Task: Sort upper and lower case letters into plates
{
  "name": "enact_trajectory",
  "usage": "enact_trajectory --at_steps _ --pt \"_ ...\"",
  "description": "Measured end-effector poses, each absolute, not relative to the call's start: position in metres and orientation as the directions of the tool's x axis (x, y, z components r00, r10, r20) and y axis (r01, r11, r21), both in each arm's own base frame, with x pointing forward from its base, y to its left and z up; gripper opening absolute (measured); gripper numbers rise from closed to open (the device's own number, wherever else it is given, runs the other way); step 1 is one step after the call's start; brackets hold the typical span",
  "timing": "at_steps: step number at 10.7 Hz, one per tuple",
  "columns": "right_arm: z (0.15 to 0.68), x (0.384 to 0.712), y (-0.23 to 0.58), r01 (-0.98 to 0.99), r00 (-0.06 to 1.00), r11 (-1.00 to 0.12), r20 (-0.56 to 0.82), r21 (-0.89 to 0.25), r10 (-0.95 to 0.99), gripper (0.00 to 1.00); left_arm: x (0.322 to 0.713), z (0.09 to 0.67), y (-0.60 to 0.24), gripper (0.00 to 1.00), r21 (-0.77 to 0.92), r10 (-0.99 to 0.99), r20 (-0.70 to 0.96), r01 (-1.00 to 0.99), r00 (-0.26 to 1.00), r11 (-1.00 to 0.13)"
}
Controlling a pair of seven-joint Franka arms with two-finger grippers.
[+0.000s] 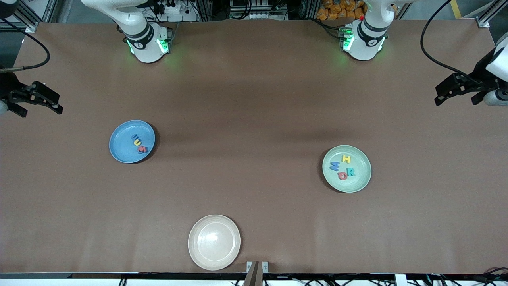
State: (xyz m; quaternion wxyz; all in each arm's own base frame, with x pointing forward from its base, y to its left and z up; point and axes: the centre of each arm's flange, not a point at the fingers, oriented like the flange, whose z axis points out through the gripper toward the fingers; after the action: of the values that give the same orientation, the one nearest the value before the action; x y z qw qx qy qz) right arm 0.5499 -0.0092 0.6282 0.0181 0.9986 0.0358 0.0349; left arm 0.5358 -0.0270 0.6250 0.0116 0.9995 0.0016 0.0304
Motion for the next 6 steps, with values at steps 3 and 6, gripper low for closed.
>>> enact_trajectory --at_steps 3,6 --pt "0.631 0.549 0.005 0.028 0.997 -0.998 0.064 0.063 0.032 1.0 0.535 0.62 -0.065 1.0 0.037 -0.061 0.051 -0.063 0.997 -0.997" --pt "0.63 0.547 -0.002 0.011 0.999 -0.999 0.05 0.036 0.013 1.0 0.536 0.617 -0.073 1.0 0.037 -0.075 0.044 -0.077 0.996 -0.996"
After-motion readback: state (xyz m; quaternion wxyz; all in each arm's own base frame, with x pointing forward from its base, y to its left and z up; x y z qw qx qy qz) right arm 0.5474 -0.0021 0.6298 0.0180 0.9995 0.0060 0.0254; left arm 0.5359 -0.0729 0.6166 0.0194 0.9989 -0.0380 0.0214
